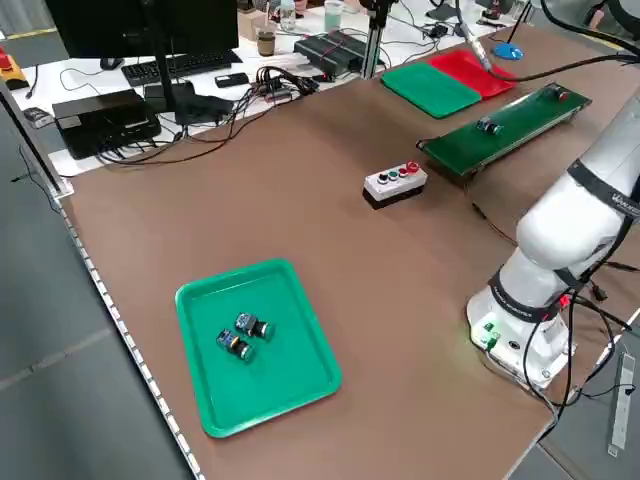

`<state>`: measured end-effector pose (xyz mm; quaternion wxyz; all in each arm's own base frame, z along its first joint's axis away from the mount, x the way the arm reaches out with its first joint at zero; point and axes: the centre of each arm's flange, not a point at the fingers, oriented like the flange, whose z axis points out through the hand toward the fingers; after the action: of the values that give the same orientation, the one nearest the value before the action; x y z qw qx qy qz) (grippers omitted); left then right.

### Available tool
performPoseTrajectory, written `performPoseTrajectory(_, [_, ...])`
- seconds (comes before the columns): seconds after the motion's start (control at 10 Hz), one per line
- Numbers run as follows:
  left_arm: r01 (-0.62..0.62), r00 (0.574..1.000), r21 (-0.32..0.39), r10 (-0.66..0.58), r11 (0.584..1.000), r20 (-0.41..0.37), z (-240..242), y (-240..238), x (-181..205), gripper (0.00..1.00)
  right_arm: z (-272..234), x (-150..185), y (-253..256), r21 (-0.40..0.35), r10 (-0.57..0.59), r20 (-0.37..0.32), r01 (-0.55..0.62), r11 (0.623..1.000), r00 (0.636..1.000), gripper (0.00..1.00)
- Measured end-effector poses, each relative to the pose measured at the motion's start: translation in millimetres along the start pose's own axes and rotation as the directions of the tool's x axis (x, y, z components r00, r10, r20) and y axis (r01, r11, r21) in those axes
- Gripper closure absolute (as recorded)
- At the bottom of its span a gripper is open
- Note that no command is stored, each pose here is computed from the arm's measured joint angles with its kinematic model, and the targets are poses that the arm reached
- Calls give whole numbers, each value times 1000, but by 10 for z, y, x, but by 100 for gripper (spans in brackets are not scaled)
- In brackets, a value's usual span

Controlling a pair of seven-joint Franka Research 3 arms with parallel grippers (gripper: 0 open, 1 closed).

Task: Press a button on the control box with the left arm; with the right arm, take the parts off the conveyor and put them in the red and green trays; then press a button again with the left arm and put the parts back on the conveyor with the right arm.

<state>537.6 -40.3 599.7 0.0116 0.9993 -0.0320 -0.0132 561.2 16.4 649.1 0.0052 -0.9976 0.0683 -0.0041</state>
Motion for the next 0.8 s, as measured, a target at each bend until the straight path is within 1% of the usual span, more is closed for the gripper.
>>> performPoseTrajectory(0.1, [-17,1000,1,17,1000,-10,202,100,-25,97,17,-18,-23,-2,-6,14,6,1000,1000,0])
performPoseTrajectory(0.3, [-53,999,7,53,999,-4,725,315,-145,99,42,-25,-41,-3,-10,23,10,1000,1000,0])
performPoseTrajectory(0.6, [-82,996,16,82,996,43,1523,481,-358,99,60,-35,-87,-5,-20,31,21,1000,999,0])
performPoseTrajectory(0.8, [-97,994,20,96,995,54,1964,533,-496,99,73,-37,-99,-5,-22,35,23,1000,999,0])
